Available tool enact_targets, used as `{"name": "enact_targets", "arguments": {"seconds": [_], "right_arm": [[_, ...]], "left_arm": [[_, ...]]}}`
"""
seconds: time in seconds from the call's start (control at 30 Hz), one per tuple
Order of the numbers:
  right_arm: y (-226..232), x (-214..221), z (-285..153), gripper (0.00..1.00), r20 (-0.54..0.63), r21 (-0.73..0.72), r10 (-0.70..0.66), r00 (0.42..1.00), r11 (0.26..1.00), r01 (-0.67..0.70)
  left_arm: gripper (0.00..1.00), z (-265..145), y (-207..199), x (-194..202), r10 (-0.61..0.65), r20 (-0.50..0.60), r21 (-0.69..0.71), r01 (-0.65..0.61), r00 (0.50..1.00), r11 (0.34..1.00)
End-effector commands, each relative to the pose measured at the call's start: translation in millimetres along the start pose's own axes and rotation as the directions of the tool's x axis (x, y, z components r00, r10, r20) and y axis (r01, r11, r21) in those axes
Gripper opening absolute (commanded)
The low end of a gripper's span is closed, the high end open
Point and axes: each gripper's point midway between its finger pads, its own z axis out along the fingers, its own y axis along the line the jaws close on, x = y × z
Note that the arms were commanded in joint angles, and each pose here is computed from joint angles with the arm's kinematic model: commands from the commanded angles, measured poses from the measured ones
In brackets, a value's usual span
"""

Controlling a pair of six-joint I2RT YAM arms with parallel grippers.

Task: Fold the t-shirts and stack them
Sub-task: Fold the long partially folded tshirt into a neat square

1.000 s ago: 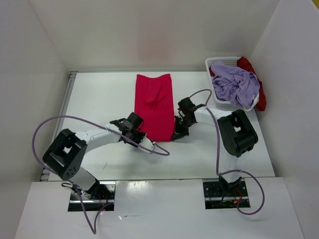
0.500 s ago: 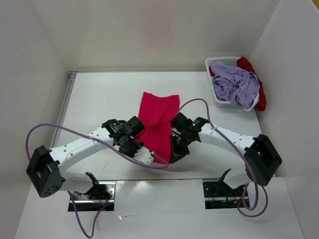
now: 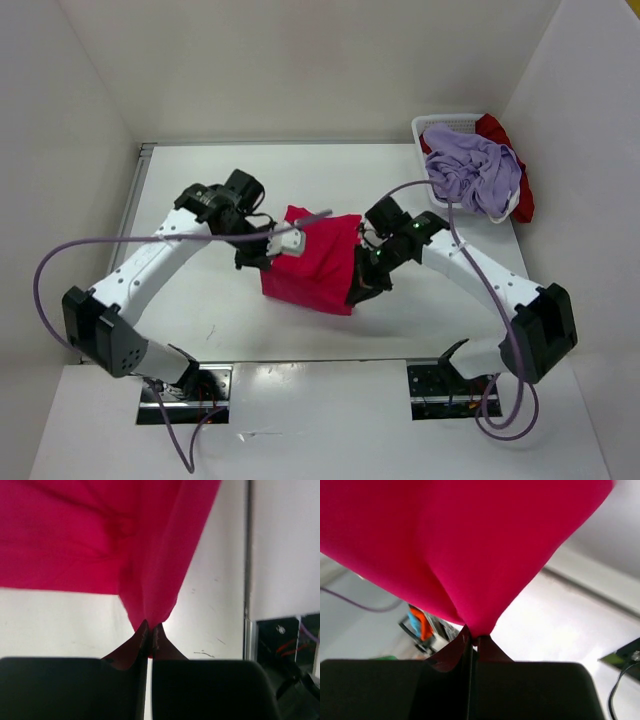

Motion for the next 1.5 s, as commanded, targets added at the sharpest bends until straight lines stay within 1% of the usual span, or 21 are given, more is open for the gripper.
{"name": "enact_targets", "arguments": {"seconds": [0.0,0.07,0.1,0.17,0.23,0.4,0.63,0.87,0.93,0.97,1.0,1.07,1.1,1.17,1.23,1.27,1.3,1.33,1.4,1.43,1.47], "right_arm": [[4.3,-29.4,-18.5,0.0,0.027,-0.055,-0.023,0.999,0.998,0.024],[1.0,-48.5,-23.6,0.0,0.054,-0.063,-0.043,0.998,0.997,0.046],[-4.0,-57.9,-18.8,0.0,0.048,-0.055,-0.034,0.998,0.998,0.037],[-10.4,-77.2,-23.9,0.0,0.078,-0.054,-0.034,0.996,0.998,0.038],[-12.7,-98.0,-22.6,0.0,0.094,-0.063,-0.039,0.995,0.997,0.045],[-23.5,-132.2,-14.9,0.0,0.091,-0.094,-0.011,0.996,0.995,0.02],[-31.8,-168.4,-2.5,0.0,0.099,-0.153,0.007,0.995,0.988,0.008],[-50.7,-214.1,-15.9,0.0,0.199,-0.202,0.093,0.976,0.978,-0.053],[-54.3,-220.8,-16.2,0.07,0.203,-0.214,0.102,0.974,0.975,-0.058],[-59.1,-225.8,-13.9,0.14,0.196,-0.232,0.124,0.973,0.97,-0.077],[-59.8,-234.5,-15.7,0.26,0.217,-0.246,0.115,0.969,0.967,-0.06],[-63.6,-246.3,-18.6,0.35,0.229,-0.285,0.16,0.96,0.954,-0.091],[-57.4,-258.5,-23.0,0.42,0.266,-0.305,0.137,0.954,0.951,-0.051],[-65.2,-278.5,-33.2,0.48,0.33,-0.292,0.153,0.932,0.955,-0.054],[-63.4,-297.7,-42.9,0.48,0.401,-0.26,0.123,0.908,0.965,-0.016],[-67.0,-308.2,-50.3,0.47,0.459,-0.212,0.11,0.882,0.977,-0.012],[-63.1,-311.1,-61.7,0.45,0.501,-0.192,0.093,0.86,0.981,0.006],[-61.6,-314.4,-70.4,0.41,0.539,-0.165,0.068,0.839,0.986,0.026],[-59.2,-307.5,-67.4,0.38,0.573,-0.086,0.014,0.819,0.995,0.043],[-52.5,-301.5,-74.3,0.36,0.596,-0.058,-0.016,0.803,0.996,0.063],[-56.4,-293.4,-65.7,0.34,0.588,-0.029,-0.028,0.808,0.998,0.055]], "left_arm": [[0.0,-6.4,45.2,-14.3,-0.113,0.122,-0.067,0.122,0.986,0.99],[0.0,-4.5,67.8,-13.9,-0.16,0.138,-0.111,0.176,0.977,0.978],[0.0,-7.5,85.3,-19.8,-0.143,0.171,-0.162,0.171,0.975,0.972],[0.0,-3.8,103.4,-13.8,-0.172,0.164,-0.208,0.205,0.971,0.957],[0.0,-7.1,123.1,-21.3,-0.146,0.188,-0.262,0.193,0.971,0.946],[0.0,-3.0,163.4,-14.2,-0.17,0.202,-0.356,0.234,0.965,0.905],[0.0,20.2,188.7,-2.8,-0.238,0.213,-0.331,0.299,0.948,0.895],[0.0,33.0,214.6,1.9,-0.254,0.232,-0.379,0.328,0.939,0.865],[0.0,35.7,224.4,7.5,-0.281,0.238,-0.391,0.356,0.93,0.849],[0.0,39.3,227.4,10.7,-0.285,0.232,-0.396,0.358,0.93,0.846],[0.02,45.0,230.3,12.9,-0.3,0.23,-0.387,0.37,0.926,0.844],[0.02,50.8,235.9,16.4,-0.309,0.229,-0.395,0.378,0.923,0.837],[0.06,58.1,237.0,22.9,-0.324,0.213,-0.391,0.385,0.922,0.836],[0.07,69.4,241.2,31.3,-0.336,0.209,-0.4,0.394,0.918,0.828],[0.09,79.1,248.5,43.7,-0.366,0.204,-0.406,0.419,0.908,0.812],[0.09,79.6,253.9,48.1,-0.385,0.216,-0.409,0.441,0.897,0.799],[0.09,88.2,254.6,59.3,-0.418,0.207,-0.397,0.466,0.885,0.791],[0.09,88.6,259.6,57.6,-0.421,0.219,-0.4,0.475,0.88,0.784],[0.09,90.0,264.5,67.2,-0.459,0.229,-0.397,0.513,0.858,0.761],[0.09,88.6,267.5,67.7,-0.455,0.23,-0.411,0.51,0.86,0.756],[0.09,86.5,268.5,71.2,-0.471,0.238,-0.411,0.528,0.849,0.743]]}}
